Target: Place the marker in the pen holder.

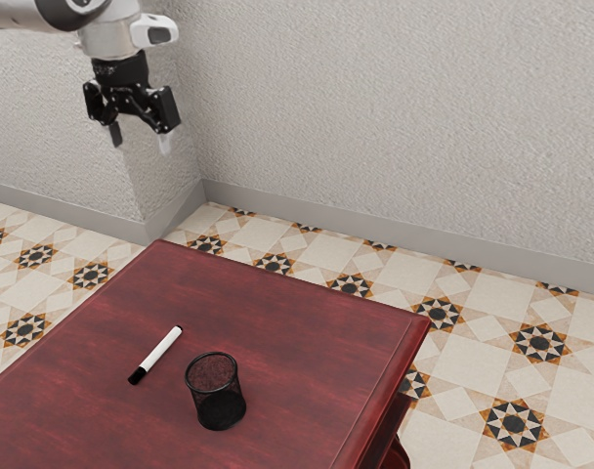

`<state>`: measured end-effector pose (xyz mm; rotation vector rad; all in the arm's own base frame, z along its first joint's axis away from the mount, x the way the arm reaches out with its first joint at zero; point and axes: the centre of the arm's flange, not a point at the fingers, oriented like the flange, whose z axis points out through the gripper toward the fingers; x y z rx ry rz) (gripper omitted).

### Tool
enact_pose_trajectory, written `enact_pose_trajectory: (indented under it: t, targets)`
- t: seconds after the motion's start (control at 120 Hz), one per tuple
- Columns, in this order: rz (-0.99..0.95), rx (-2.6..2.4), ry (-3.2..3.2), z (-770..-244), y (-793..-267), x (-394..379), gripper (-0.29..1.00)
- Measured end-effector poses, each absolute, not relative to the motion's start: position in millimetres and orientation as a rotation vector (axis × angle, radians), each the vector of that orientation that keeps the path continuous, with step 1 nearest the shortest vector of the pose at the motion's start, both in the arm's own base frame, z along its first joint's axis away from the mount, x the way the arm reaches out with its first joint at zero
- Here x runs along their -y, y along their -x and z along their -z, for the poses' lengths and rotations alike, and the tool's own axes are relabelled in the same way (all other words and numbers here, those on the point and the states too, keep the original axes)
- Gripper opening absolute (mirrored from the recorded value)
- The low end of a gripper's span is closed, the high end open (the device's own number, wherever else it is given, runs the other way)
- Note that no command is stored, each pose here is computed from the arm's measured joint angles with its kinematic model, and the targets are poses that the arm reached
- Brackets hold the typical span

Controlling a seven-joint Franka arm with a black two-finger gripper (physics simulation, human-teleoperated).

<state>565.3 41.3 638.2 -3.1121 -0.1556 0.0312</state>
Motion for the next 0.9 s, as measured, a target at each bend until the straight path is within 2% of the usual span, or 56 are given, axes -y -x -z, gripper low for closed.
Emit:
enact_pose_trajectory:
  t: [0.275, 0.417, 0.55, 0.75, 0.9]
  targets:
    - [-0.016, 0.106, 3.121, -645.4, -564.3, -15.6, 0.7]
    - [-0.192, 0.129, 3.126, -545.6, -565.2, -21.6, 0.7]
    - [-0.26, 0.164, 3.121, -471.6, -562.9, -31.7, 0.7]
    - [-0.278, 0.16, 3.116, -381.6, -569.8, -28.8, 0.7]
    - [-0.216, 0.105, 3.122, -344.4, -557.4, -30.0, 0.7]
